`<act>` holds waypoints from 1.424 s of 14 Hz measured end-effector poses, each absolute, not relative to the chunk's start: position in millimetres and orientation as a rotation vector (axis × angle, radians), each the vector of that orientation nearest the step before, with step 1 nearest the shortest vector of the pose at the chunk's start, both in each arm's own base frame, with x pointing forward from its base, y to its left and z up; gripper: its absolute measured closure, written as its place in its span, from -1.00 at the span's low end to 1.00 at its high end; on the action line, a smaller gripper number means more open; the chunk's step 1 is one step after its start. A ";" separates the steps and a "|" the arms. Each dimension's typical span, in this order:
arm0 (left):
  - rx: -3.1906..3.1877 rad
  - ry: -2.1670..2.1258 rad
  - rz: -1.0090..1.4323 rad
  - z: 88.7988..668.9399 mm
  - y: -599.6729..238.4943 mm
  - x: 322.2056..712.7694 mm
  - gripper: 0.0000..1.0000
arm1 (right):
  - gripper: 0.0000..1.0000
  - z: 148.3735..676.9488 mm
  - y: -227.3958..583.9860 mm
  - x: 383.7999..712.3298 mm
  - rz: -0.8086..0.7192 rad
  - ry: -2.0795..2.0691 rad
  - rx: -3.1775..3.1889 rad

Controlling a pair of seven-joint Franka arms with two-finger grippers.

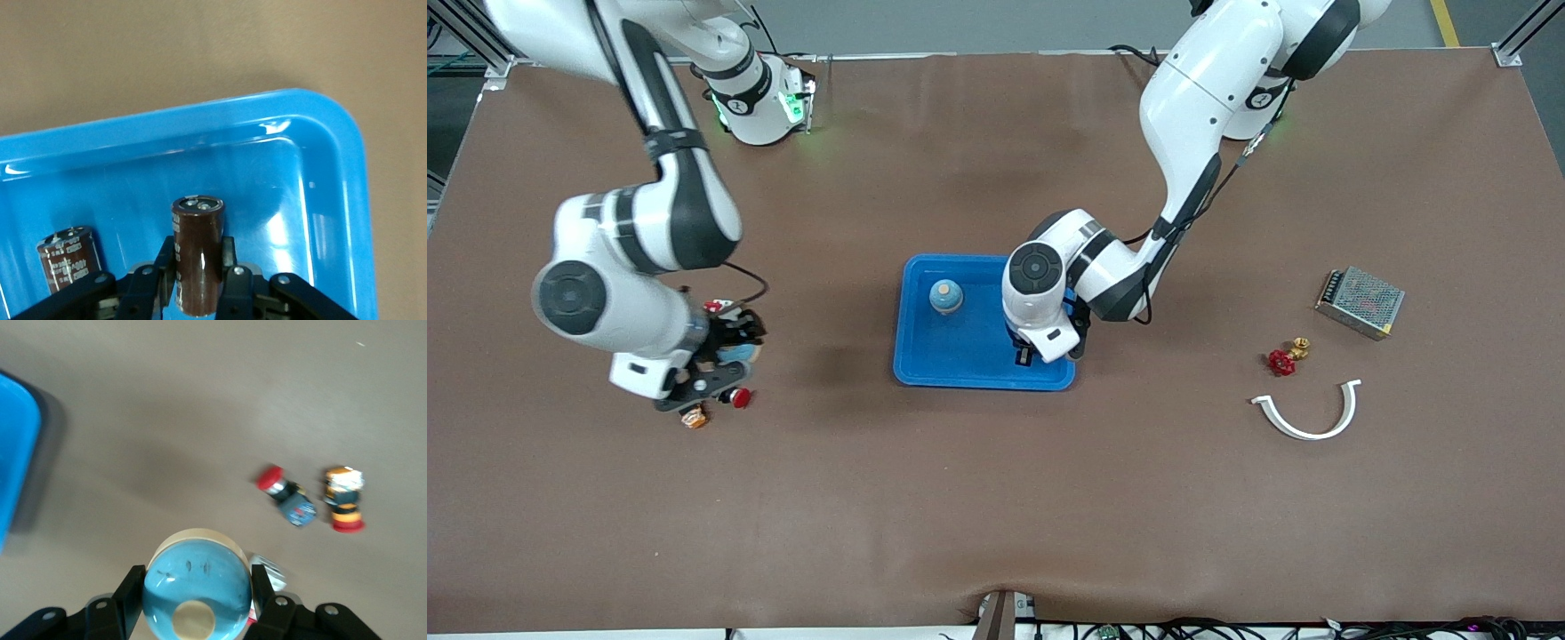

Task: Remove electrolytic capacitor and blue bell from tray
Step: 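Lower the bell beside the breaker while the left gripper carries the capacitor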

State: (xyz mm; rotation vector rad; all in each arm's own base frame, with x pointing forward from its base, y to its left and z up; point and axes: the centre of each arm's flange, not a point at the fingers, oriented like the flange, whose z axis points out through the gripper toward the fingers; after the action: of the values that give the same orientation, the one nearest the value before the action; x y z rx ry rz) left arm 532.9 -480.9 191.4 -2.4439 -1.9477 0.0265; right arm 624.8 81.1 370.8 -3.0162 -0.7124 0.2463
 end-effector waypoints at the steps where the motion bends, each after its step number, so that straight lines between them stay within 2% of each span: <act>1: -2.458 -1.928 0.020 196.0 -481.9 534.5 0.39 | -0.37 368.6 61.1 623.3 0.247 -0.739 -3.002; 6: -2.504 -1.857 0.007 224.5 -484.5 546.1 0.39 | -0.37 343.9 -16.1 604.1 0.196 -0.886 -2.983; 11: -2.551 -1.781 0.003 228.8 -480.1 550.9 0.39 | -0.37 315.3 -92.6 584.9 0.151 -0.984 -2.947; 15: -2.586 -1.731 -0.001 231.3 -476.5 554.9 0.39 | -0.37 285.8 -127.4 563.7 0.087 -1.039 -2.950; 20: -2.660 -1.565 -0.003 260.9 -470.1 557.0 0.39 | -0.37 252.4 -141.4 537.1 0.056 -1.057 -2.959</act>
State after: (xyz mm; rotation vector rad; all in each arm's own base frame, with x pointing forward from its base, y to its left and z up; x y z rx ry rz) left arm 557.0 -470.1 260.9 -2.6599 -1.5652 -0.0035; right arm 537.1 -141.4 252.4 -2.9590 -1.0566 0.0556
